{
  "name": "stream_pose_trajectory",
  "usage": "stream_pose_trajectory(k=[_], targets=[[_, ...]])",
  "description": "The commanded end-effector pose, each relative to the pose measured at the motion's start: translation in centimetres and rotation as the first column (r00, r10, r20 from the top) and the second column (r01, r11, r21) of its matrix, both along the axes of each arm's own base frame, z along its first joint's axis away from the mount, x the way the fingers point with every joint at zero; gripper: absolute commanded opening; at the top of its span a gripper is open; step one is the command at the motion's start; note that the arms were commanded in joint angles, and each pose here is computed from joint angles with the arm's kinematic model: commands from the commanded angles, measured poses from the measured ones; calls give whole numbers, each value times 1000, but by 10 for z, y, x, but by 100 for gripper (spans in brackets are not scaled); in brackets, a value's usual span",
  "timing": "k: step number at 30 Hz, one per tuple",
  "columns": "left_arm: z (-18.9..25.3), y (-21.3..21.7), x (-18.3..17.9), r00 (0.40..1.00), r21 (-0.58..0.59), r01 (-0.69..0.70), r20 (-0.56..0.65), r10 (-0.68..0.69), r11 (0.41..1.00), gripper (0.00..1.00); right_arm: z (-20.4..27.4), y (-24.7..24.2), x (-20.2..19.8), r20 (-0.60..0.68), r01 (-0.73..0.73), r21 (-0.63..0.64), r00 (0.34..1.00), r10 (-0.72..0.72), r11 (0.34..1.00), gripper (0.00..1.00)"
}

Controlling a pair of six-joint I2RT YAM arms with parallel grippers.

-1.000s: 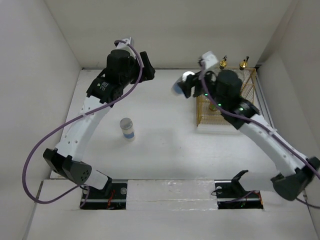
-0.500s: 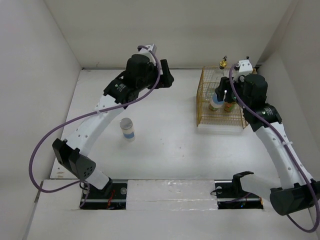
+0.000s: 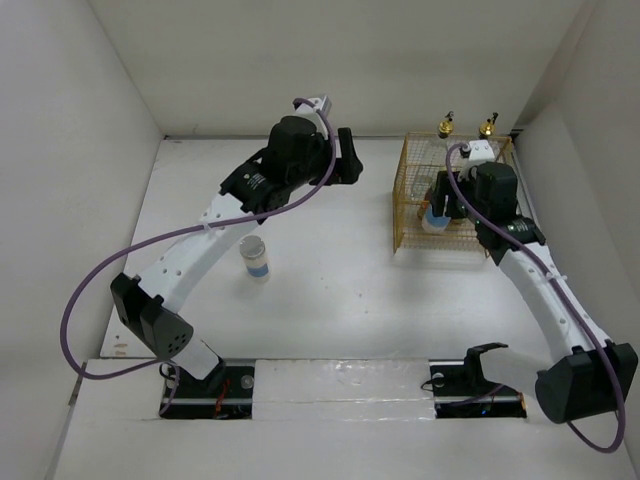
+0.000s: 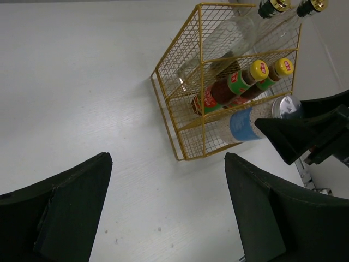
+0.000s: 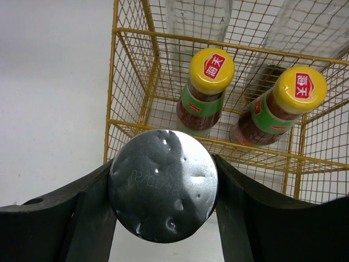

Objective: Organize the condiment bottles

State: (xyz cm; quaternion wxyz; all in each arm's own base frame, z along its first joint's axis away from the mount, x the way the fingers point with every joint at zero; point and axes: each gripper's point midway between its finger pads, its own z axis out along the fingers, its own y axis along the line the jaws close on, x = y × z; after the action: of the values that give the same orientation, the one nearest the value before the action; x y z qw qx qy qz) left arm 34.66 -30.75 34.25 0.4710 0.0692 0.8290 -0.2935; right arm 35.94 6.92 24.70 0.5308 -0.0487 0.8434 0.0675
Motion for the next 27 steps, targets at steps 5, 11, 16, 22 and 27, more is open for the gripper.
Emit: stream_pose_trajectory(k=[5,11,16,22,27], targets=[[1,2,0,1000,-15,-8,23,9,1000,81,-10,-8,21,85,82,19,993,-83,996,15],[1,3,-2,1000,-16,-8,23,9,1000,81,-44,1,19,32,80,16,996,-81,997,41],[1,3,-2,1000,-16,-8,23,9,1000,81,-56,-2,17,1,90,1,996,-90,996,70],[22,16,5,995,7,-64,79,64,998,82,7,-3,11,98,117,11,988,-118,993,97],[66,44,13,974,-24,-154,163,156,988,82,53,26,-6,193,19,8,981,-20,1000,99]])
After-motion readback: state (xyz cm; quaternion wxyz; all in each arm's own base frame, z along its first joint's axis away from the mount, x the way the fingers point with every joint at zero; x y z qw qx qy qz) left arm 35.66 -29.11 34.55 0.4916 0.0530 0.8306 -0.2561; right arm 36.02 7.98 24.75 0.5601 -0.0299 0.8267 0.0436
